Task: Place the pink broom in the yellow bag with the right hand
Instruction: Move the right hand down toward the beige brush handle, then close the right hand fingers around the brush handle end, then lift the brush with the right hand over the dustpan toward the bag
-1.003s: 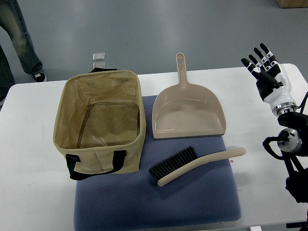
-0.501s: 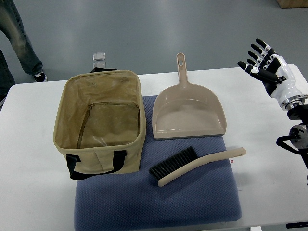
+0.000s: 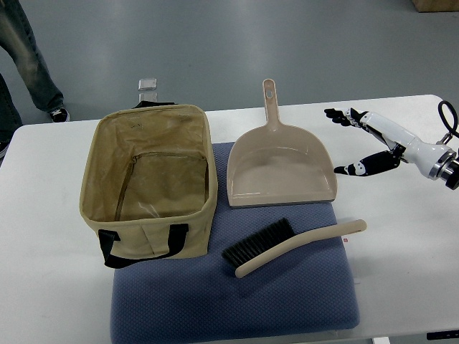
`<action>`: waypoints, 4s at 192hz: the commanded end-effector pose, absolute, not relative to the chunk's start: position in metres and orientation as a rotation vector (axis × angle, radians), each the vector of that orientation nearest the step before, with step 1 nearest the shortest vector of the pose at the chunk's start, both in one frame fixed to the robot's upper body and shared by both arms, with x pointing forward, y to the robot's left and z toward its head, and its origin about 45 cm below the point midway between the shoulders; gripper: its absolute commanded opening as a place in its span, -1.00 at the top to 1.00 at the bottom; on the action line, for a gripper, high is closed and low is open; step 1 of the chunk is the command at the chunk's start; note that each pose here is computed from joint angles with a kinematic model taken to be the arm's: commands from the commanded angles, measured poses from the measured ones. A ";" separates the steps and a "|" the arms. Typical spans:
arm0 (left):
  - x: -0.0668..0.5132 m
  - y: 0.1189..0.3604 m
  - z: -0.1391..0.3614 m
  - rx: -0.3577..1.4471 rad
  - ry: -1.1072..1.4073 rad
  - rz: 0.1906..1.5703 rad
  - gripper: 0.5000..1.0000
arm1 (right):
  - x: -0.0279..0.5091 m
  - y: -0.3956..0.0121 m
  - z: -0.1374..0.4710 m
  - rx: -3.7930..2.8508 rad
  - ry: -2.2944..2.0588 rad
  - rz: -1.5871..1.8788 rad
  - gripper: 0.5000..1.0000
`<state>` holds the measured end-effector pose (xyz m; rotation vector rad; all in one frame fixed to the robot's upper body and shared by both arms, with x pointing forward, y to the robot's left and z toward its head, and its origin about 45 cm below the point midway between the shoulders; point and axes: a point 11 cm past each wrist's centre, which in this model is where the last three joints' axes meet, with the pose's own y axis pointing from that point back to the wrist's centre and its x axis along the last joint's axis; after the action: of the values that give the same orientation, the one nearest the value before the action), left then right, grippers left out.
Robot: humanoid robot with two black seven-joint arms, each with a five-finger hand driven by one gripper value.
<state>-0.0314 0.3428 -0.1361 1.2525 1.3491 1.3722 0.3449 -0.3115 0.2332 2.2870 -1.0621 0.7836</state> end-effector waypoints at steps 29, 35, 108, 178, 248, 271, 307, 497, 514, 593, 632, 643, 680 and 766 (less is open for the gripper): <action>-0.031 0.343 -0.136 1.252 1.349 1.373 -1.00 | 0.312 -0.308 0.223 2.167 -0.727 0.912 -0.66; -0.031 0.343 -0.136 1.252 1.349 1.373 -1.00 | 0.309 -0.308 0.220 2.153 -0.698 0.918 -0.65; -0.031 0.343 -0.136 1.252 1.349 1.373 -1.00 | 0.288 -0.288 0.188 2.045 -0.549 0.957 -0.51; -0.031 0.343 -0.136 1.252 1.349 1.373 -1.00 | 0.276 -0.271 0.169 2.014 -0.513 0.960 -0.16; -0.031 0.343 -0.136 1.253 1.350 1.372 -1.00 | 0.287 -0.262 0.171 1.960 -0.531 0.977 -0.02; -0.031 0.343 -0.136 1.252 1.349 1.373 -1.00 | 0.285 -0.256 0.169 1.969 -0.505 0.979 -0.01; -0.031 0.343 -0.136 1.252 1.349 1.373 -1.00 | 0.281 -0.248 0.169 1.989 -0.480 0.984 0.00; -0.031 0.343 -0.136 1.252 1.349 1.373 -1.00 | 0.280 -0.244 0.160 1.941 -0.456 0.990 1.00; -0.031 0.343 -0.136 1.252 1.349 1.373 -1.00 | 0.283 -0.243 0.163 1.938 -0.460 1.001 1.00; -0.031 0.343 -0.136 1.253 1.348 1.371 -1.00 | 0.322 -0.279 0.218 1.817 -0.666 1.130 1.00; -0.032 0.343 -0.136 1.254 1.349 1.371 -1.00 | 0.337 -0.300 0.248 1.758 -0.769 1.173 1.00; -0.031 0.343 -0.136 1.252 1.349 1.373 -1.00 | 0.339 -0.302 0.254 1.752 -0.787 1.184 1.00; -0.031 0.343 -0.136 1.252 1.349 1.373 -1.00 | 0.355 -0.313 0.289 1.732 -0.891 1.201 1.00; -0.031 0.343 -0.136 1.252 1.349 1.373 -1.00 | 0.410 -0.278 0.406 1.744 -0.980 1.373 1.00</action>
<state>-0.0314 0.3428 -0.1361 1.2525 1.3491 1.3723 0.4007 -0.2979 0.3887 1.7200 -0.9946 1.3266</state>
